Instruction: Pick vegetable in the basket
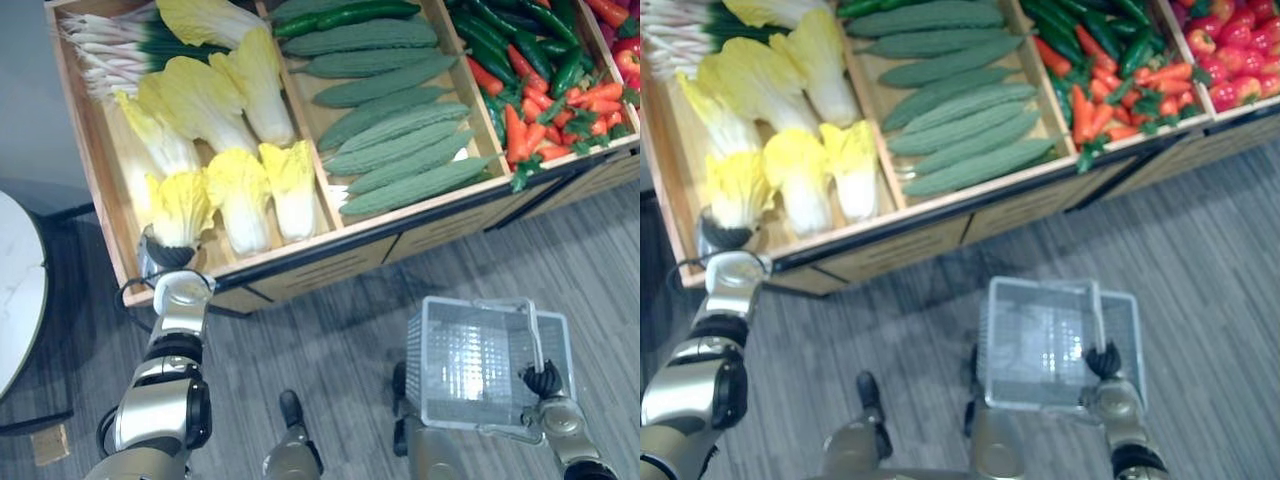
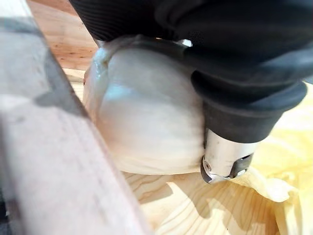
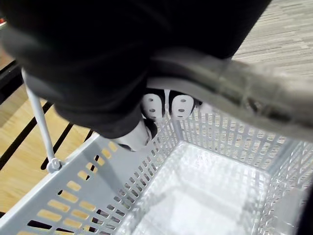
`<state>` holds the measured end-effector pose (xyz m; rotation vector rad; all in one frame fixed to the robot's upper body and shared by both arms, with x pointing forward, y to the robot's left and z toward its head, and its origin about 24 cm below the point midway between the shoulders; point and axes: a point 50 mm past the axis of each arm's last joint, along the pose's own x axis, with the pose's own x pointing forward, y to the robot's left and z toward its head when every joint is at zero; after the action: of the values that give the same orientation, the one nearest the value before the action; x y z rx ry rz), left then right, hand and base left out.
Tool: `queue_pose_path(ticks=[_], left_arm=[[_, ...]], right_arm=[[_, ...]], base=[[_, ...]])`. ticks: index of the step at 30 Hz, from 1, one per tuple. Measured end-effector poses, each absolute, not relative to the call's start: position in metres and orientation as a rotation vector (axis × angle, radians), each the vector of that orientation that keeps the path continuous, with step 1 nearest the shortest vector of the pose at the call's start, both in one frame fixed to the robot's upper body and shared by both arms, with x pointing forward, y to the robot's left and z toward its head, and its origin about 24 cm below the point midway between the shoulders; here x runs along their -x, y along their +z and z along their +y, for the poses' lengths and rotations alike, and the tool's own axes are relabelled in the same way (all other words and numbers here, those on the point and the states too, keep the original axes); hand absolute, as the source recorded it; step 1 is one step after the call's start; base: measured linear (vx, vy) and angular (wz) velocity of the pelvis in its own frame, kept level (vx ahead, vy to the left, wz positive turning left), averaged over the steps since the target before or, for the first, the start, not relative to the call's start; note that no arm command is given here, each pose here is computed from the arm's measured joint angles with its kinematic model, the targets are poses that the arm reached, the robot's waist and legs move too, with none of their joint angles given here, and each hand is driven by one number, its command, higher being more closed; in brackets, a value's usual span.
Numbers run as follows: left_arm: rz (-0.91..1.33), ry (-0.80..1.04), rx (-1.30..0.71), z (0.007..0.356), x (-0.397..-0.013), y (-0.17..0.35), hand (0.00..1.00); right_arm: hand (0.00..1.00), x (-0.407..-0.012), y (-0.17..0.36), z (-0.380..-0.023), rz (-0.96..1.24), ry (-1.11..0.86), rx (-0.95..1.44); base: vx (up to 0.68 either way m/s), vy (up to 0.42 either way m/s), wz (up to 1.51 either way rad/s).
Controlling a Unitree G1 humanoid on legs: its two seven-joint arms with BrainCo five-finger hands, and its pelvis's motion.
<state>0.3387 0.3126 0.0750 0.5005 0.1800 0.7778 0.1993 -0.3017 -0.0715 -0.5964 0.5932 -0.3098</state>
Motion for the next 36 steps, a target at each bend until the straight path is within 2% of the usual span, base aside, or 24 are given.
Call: queue_pose_path(ticks=[2,4,7,10,13,23,28,32,36], left_arm=[[0.175,0.793,-0.394,0.310,-0.339,0.073,1.00],[0.129,0.852,-0.170,0.301,-0.340,0.074,1.00],[0.024,0.887,0.021,0.283,-0.338,0.078,1.00],[-0.065,0.924,0.174,0.265,-0.328,0.078,1.00],[-0.091,0.947,0.234,0.260,-0.321,0.077,1.00],[-0.111,1.039,0.290,0.256,-0.291,0.068,1.00],[-0.213,1.045,0.271,0.255,-0.277,0.084,1.00],[-0.323,0.972,0.203,0.240,-0.271,0.104,1.00],[-0.448,0.784,0.053,0.208,-0.263,0.125,1.00]], right_arm=[[1.00,-0.198,-0.072,-0.301,0.594,-0.309,0.595],[1.00,-0.193,-0.075,-0.298,0.599,-0.321,0.577],[1.00,-0.182,-0.081,-0.298,0.625,-0.358,0.551],[1.00,-0.175,-0.086,-0.299,0.652,-0.392,0.526],[1.00,-0.170,-0.087,-0.302,0.672,-0.416,0.515],[1.00,-0.160,-0.093,-0.305,0.713,-0.450,0.497],[1.00,-0.150,-0.100,-0.302,0.753,-0.464,0.465],[1.00,-0.146,-0.103,-0.301,0.766,-0.463,0.461],[1.00,-0.143,-0.102,-0.305,0.772,-0.465,0.463]], base=[[0.00,0.007,0.02],[0.00,0.010,0.07],[0.02,0.004,0.15],[0.03,0.019,0.04],[0.00,0.005,0.07],[-0.01,0.001,0.06],[0.00,0.000,0.02],[0.00,0.000,0.00],[-0.02,0.004,-0.15]])
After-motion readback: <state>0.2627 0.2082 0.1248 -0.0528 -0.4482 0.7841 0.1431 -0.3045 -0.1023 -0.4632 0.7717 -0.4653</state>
